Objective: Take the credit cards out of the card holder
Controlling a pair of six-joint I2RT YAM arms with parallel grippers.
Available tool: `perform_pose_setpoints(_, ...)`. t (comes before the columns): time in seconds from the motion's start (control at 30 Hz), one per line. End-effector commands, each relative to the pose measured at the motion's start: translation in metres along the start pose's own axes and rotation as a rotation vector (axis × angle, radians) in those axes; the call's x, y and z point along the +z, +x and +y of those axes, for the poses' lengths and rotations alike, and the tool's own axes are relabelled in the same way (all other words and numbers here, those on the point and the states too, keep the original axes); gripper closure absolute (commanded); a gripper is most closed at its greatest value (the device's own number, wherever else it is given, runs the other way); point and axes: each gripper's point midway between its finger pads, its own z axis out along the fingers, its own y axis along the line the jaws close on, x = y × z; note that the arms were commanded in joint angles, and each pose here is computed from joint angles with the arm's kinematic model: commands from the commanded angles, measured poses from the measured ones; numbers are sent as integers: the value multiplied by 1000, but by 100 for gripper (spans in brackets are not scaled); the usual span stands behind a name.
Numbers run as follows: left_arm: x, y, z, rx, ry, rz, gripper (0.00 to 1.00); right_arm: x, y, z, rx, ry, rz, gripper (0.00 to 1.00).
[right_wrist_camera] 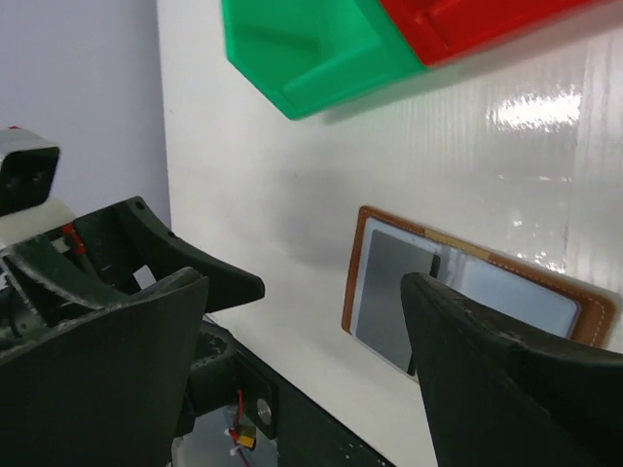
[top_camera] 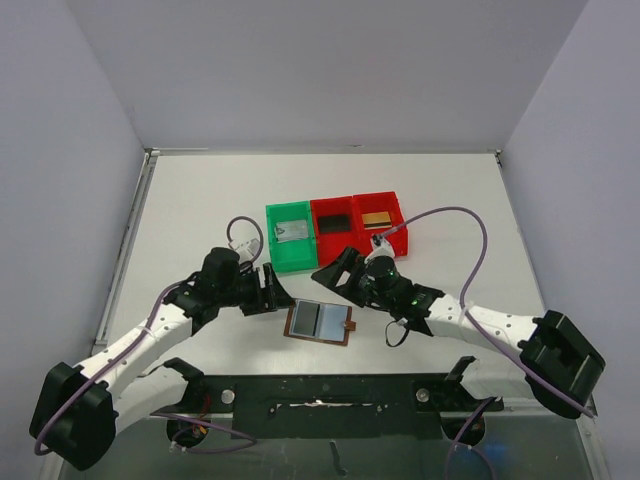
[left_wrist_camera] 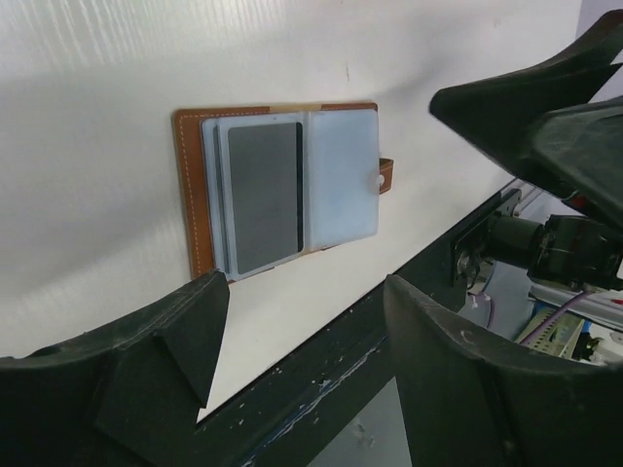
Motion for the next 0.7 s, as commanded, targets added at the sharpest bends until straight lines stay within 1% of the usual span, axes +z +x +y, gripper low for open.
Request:
perform_pose_setpoints(0.0, 8, -10, -18, 3, 46, -46, 37, 7, 28, -17, 158, 79, 102, 22)
perform_pose_setpoints(0.07, 10, -11, -22, -5, 54, -48, 37, 8, 34, -11, 163, 44, 98, 27)
perform_pose_setpoints(0.2, 16, -13, -20, -32, 35, -61, 39, 12, 44, -15, 119, 94, 133, 31)
perform_pose_setpoints(0.27, 20, -10, -17, -36, 22, -50, 41, 15, 51, -14, 97, 106, 154, 36)
perform_pose_setpoints(0.37, 24, -4, -10, -36, -2, -20, 43, 19, 65, -23, 100, 132, 188, 39)
perform_pose_setpoints(0.43, 25, 0, -6, -29, -20, 2, 44, 21, 70, -25, 109, 123, 199, 45)
perform_pose_setpoints(0.53, 27, 4, -2, -20, -37, 21, 45, 23, 75, -29, 110, 121, 206, 47)
perform_pose_setpoints(0.67, 30, 6, -1, -24, -39, 31, 48, 26, 79, -33, 103, 131, 219, 57)
